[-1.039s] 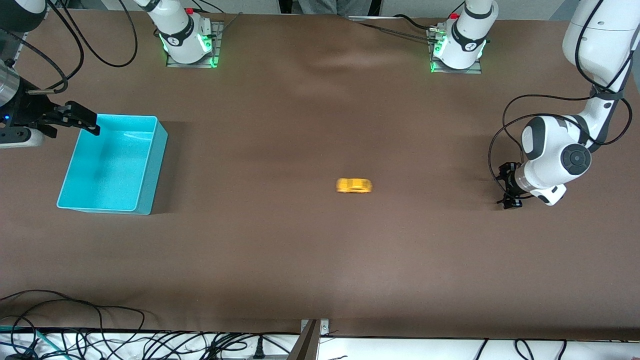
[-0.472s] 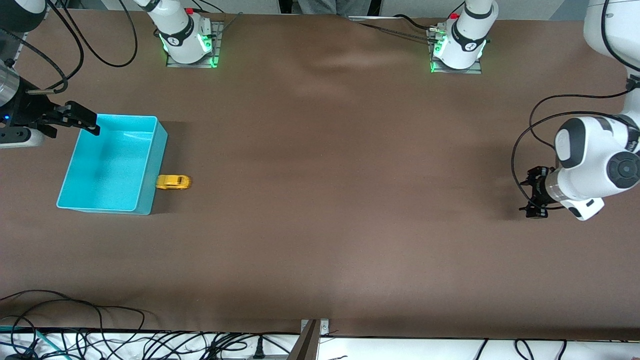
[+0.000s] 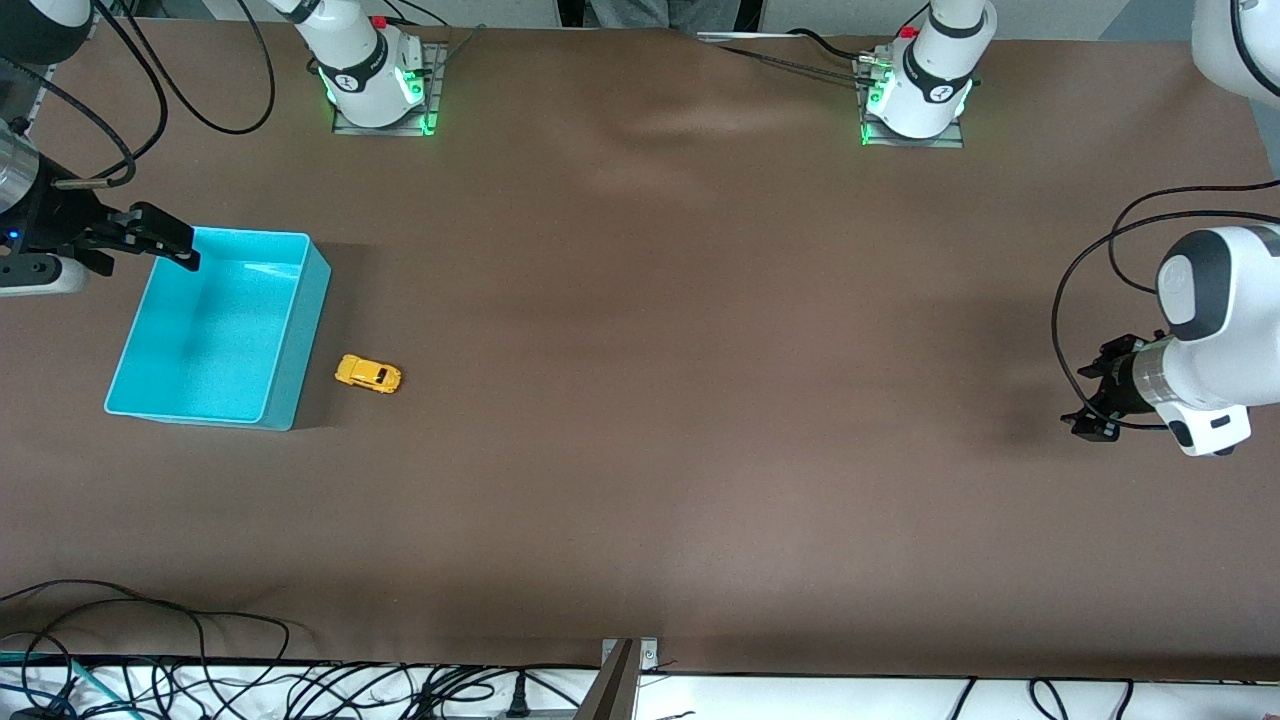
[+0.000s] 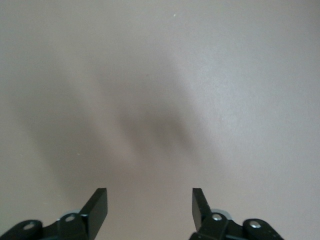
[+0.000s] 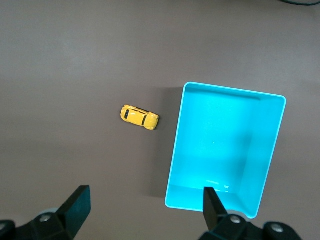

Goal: Wind up and store yellow beetle car
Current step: 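Raise the left gripper away while the right gripper reaches the car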

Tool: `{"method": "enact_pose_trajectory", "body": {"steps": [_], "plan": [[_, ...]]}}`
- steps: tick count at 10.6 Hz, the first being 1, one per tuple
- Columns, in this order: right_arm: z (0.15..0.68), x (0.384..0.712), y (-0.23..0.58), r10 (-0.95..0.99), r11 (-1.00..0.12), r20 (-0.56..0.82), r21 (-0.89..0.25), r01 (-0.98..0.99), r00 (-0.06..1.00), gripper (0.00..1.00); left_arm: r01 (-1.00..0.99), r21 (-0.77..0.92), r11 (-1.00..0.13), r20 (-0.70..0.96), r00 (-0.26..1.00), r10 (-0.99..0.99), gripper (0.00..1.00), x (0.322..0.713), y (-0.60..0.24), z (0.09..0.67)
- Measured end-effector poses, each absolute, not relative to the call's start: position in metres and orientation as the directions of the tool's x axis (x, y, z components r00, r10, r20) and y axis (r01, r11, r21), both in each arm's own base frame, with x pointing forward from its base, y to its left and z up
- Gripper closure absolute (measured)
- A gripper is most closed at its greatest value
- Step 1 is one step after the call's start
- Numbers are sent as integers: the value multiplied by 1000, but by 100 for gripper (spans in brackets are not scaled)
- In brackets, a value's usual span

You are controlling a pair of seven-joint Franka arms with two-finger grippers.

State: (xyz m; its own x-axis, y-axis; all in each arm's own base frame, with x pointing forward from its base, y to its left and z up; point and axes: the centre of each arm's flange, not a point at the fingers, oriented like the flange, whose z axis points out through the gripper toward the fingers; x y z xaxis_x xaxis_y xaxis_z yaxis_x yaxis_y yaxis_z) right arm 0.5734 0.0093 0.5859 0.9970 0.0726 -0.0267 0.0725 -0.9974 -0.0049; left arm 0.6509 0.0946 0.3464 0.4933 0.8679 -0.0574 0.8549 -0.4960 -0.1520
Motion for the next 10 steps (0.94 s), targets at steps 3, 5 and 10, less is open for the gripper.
{"method": "enact_pose_trajectory", "body": {"steps": [3, 5, 10], "plan": [[583, 575, 9, 73, -997, -30, -5, 73, 997, 0, 728, -116, -676, -129, 664, 737, 15, 660, 103, 399], [577, 578, 12, 77, -997, -35, -8, 76, 996, 0, 665, -87, -742, -129, 731, 670, 0, 666, 91, 430], [514, 610, 102, 232, -972, -57, -36, 230, 971, 0, 489, -31, -872, -65, 869, 490, 0, 656, 22, 520]]}}
